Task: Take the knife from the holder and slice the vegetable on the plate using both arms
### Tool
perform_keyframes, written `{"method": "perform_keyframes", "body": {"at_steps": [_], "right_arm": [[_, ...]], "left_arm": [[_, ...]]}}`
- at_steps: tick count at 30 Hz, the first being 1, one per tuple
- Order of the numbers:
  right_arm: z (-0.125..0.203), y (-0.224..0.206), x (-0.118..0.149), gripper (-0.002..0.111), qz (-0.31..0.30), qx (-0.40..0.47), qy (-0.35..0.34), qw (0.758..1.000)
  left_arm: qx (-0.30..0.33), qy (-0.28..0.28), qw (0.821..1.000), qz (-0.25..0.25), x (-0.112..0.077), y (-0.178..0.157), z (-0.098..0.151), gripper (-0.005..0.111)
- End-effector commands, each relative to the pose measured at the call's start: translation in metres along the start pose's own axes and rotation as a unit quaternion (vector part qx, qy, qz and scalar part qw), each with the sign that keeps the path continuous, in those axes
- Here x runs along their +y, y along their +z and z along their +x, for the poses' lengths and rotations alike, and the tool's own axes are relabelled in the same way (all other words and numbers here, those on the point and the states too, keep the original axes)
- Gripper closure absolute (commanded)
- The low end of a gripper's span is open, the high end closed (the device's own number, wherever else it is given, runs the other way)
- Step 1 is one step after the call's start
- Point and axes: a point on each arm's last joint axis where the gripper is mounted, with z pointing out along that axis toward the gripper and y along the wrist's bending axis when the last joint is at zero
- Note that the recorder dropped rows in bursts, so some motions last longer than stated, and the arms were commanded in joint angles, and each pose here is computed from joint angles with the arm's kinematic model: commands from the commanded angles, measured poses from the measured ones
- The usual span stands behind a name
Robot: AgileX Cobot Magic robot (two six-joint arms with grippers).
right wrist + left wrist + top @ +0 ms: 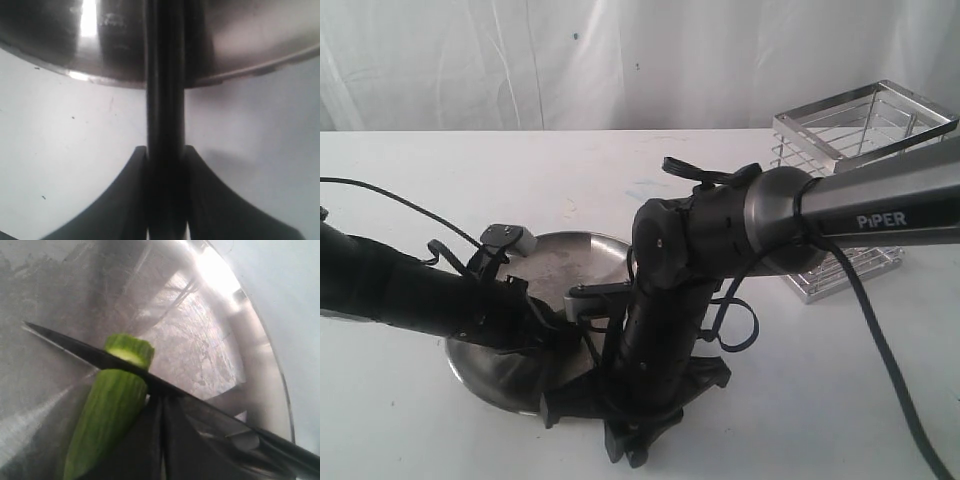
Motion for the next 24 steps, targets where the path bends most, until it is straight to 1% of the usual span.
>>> {"method": "perform_keyframes", "body": {"at_steps": [1,3,4,8,10,14,16,18,24], "right_arm": [[0.005,-0.003,-0.001,0.108,0.001,0.026,-0.003,1.000],[0.005,-0.003,-0.001,0.108,0.001,0.026,-0.003,1.000],[0.005,-0.003,-0.001,0.108,0.001,0.025,-0.003,1.000],[0.005,-0.003,-0.001,0.108,0.001,0.025,-0.003,1.000],[0.005,-0.006,0.000,0.108,-0.001,0.018,-0.005,1.000],[0.007,-0.031,0.007,0.108,-0.011,-0.029,-0.021,0.999],[0.006,-0.046,0.007,0.108,0.001,-0.069,-0.039,0.997],[0.005,-0.052,0.003,0.108,0.021,-0.084,-0.030,0.996],[0.004,-0.053,-0.001,0.108,0.031,-0.085,-0.025,0.996]], "left_arm": [[0.023,0.009,1.000,-0.005,0.002,0.004,0.008,0.107],[0.006,0.020,1.000,-0.001,-0.003,-0.001,-0.002,0.107],[-0.009,0.032,0.999,-0.002,-0.007,-0.007,-0.011,0.107],[-0.041,0.061,0.997,-0.025,-0.018,-0.027,-0.029,0.107],[-0.078,0.079,0.993,-0.030,-0.033,-0.048,-0.045,0.107],[-0.122,0.086,0.988,-0.030,-0.054,-0.076,-0.060,0.107],[-0.119,0.100,0.987,-0.031,-0.059,-0.081,-0.061,0.107],[-0.100,0.096,0.990,-0.038,-0.057,-0.081,-0.058,0.107],[-0.073,0.071,0.993,-0.056,-0.051,-0.077,-0.043,0.107]]}}
